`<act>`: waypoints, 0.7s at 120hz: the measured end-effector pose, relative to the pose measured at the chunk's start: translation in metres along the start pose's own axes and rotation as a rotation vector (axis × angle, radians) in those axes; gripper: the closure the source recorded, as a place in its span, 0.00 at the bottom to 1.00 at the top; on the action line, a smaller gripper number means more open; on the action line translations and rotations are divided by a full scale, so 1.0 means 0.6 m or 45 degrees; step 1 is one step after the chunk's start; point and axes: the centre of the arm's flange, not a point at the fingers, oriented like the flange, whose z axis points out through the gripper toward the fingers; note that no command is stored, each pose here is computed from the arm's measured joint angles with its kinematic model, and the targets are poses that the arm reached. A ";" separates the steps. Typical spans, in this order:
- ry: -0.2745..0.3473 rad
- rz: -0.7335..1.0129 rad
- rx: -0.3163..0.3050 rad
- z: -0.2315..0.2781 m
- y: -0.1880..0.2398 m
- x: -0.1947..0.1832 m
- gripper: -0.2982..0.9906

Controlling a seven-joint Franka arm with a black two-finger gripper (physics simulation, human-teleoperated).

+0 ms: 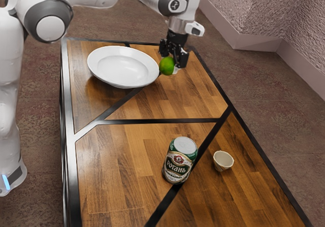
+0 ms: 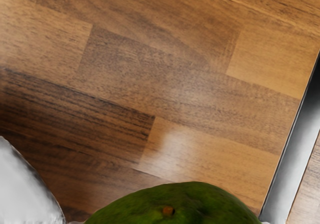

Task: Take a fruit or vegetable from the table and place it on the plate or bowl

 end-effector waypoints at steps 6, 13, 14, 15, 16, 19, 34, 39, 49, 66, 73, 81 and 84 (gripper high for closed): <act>-0.002 -0.036 0.019 -0.002 -0.029 0.001 0.50; -0.022 -0.110 0.045 0.010 -0.085 0.009 0.51; -0.025 -0.122 0.049 0.012 -0.094 0.010 0.51; -0.029 -0.135 0.052 0.015 -0.103 0.011 0.51; -0.031 -0.147 0.056 0.017 -0.112 0.012 0.51; -0.038 -0.182 0.064 0.021 -0.139 0.014 0.51; -0.076 -0.282 0.072 0.040 -0.221 0.008 0.50; -0.108 -0.287 0.071 0.057 -0.227 0.003 0.49; -0.139 -0.308 0.072 0.071 -0.247 -0.005 0.50; -0.148 -0.348 0.071 0.069 -0.287 -0.015 0.49; -0.150 -0.350 0.071 0.068 -0.293 -0.018 0.48; -0.152 -0.354 0.070 0.066 -0.300 -0.021 0.48; -0.152 -0.357 0.069 0.064 -0.304 -0.022 0.49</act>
